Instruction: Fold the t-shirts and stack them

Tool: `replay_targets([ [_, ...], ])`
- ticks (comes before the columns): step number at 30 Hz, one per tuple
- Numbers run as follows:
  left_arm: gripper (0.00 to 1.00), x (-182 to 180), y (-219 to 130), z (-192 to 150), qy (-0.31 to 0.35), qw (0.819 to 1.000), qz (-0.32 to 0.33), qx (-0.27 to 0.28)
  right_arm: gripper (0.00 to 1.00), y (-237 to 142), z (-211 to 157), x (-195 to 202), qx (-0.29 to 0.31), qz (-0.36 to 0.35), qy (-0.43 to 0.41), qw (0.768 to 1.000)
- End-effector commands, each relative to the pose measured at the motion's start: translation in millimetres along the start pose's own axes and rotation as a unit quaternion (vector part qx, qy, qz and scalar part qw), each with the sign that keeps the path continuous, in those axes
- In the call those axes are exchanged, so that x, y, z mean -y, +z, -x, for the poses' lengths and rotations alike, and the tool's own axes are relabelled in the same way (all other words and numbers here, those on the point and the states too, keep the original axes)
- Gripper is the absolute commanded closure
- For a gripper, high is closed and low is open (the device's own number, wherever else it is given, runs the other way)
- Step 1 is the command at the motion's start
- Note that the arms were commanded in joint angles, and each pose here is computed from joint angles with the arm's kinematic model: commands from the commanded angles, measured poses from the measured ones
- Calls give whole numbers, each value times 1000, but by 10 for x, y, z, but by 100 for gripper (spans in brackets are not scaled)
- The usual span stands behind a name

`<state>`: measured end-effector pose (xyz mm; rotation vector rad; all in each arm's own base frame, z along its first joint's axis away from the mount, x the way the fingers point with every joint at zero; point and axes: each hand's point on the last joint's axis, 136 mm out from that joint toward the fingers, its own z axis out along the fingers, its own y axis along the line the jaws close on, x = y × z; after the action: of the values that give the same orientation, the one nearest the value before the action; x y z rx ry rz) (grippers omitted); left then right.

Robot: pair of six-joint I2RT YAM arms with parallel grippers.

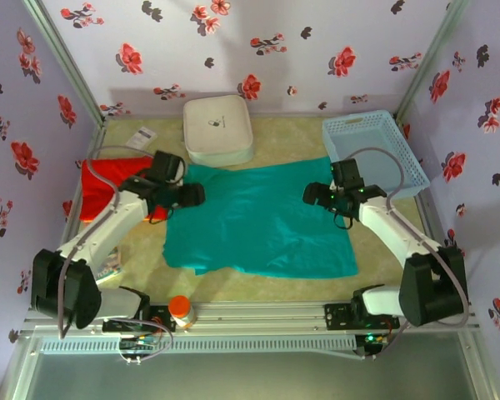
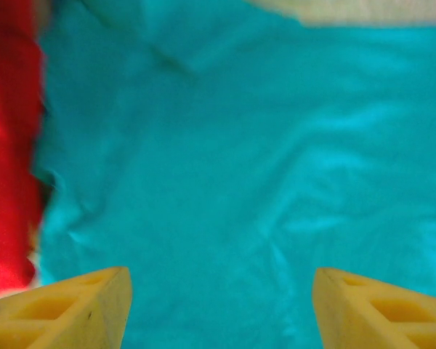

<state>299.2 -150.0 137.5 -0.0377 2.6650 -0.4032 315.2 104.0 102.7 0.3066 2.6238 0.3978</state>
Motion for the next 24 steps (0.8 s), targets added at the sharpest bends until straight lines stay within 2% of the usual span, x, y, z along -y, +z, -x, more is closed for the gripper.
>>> replay_targets([
  [1,35,109,225,-154,-29,999,-12,-20,10,209,-171,-45,-46,13,21,999],
  [5,36,150,536,-279,-26,998,-11,-53,11,449,-244,-72,-74,18,39,996],
  [11,40,120,953,-295,-4,995,13,-103,13,727,-227,0,-105,-18,44,993],
  [24,46,68,1548,346,10,992,34,-122,17,1102,296,155,-104,-43,78,991],
])
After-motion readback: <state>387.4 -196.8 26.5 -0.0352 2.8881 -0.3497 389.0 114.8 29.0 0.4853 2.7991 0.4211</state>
